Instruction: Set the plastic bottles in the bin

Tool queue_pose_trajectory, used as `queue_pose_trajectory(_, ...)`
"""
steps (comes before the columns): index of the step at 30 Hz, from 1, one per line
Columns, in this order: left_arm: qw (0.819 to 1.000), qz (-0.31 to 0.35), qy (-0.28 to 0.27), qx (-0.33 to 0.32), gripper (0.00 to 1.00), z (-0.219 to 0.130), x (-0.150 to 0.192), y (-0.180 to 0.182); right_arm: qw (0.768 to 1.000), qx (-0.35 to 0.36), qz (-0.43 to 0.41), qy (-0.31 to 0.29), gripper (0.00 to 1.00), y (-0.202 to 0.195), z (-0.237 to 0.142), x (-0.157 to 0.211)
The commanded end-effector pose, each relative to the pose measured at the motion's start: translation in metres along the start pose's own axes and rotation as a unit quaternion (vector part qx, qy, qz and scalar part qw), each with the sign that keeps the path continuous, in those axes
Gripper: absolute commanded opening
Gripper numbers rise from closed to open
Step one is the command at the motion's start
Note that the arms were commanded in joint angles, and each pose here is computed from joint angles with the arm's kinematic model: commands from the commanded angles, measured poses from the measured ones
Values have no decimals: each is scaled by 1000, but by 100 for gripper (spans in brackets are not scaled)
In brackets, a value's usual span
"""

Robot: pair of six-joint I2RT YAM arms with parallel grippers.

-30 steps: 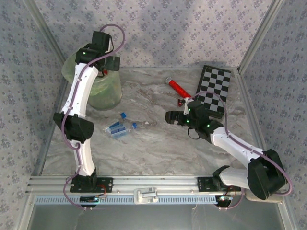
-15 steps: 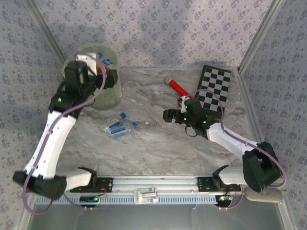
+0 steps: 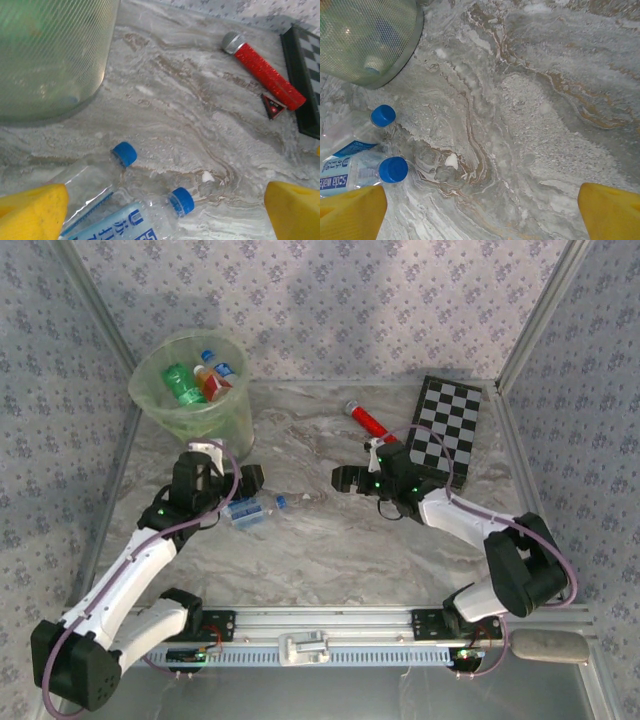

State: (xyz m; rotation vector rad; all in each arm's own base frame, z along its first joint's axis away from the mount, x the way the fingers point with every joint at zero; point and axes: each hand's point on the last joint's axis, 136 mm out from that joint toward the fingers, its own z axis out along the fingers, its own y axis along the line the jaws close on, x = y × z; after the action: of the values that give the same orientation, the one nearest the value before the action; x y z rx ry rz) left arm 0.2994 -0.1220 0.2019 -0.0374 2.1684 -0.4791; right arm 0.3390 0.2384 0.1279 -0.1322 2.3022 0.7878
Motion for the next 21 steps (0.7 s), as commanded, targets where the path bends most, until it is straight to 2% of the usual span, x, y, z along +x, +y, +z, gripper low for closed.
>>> queue_pose_trajectory(1, 1000, -8, 1, -19, 100, 9, 3, 7, 1000, -25, 18, -6, 100, 10, 5, -11)
queue_pose_trajectory(10, 991, -18, 105, -74, 100, 46, 69, 39, 999, -31, 29, -7, 100, 14, 7, -13)
queue_pose_trajectory(21, 982, -12, 170, -88, 100, 50, 99, 45, 999, -24, 33, -7, 100, 8, 4, -10)
